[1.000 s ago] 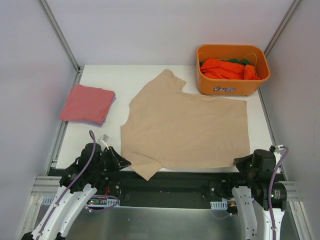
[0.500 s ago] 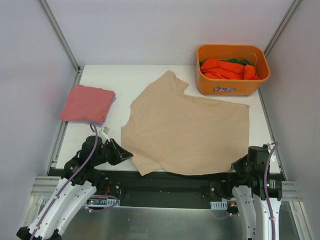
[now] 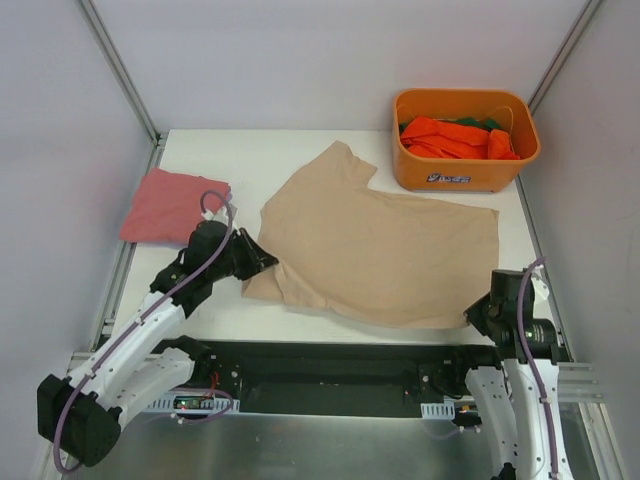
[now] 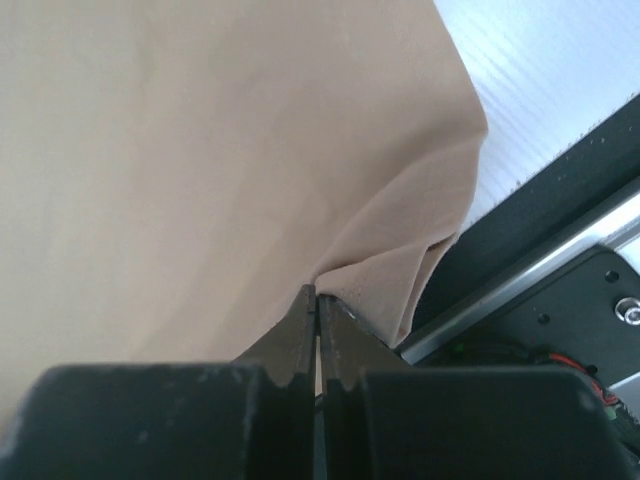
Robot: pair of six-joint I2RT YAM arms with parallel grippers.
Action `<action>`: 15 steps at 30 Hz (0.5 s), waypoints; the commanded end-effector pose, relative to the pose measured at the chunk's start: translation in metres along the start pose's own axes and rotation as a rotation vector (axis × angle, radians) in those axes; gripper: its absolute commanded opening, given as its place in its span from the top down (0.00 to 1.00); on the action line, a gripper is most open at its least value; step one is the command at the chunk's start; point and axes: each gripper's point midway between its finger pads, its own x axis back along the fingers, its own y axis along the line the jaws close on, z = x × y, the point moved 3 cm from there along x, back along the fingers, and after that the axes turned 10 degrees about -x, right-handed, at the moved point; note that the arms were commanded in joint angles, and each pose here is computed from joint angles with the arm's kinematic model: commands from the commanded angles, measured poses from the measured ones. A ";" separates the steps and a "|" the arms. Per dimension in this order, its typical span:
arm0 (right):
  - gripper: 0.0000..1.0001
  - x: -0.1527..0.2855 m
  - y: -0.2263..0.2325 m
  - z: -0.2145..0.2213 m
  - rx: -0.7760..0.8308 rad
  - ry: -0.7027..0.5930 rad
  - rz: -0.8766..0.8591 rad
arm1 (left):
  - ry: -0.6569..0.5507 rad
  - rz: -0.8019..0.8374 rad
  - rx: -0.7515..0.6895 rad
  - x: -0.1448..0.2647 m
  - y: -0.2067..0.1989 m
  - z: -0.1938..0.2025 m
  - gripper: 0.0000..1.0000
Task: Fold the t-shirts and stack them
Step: Fold the flattened tshirt in 1/3 of the way
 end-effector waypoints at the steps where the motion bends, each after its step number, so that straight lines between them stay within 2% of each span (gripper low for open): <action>1: 0.99 -0.008 0.019 -0.029 0.000 -0.115 -0.007 | -0.143 0.030 -0.121 -0.012 -0.025 -0.047 1.00; 9: 0.99 -0.032 0.036 -0.049 -0.009 -0.177 0.020 | -0.128 0.004 -0.220 -0.054 -0.033 -0.074 1.00; 15: 0.99 -0.051 0.040 -0.050 -0.045 -0.145 0.037 | -0.096 0.019 -0.300 -0.093 -0.039 -0.092 1.00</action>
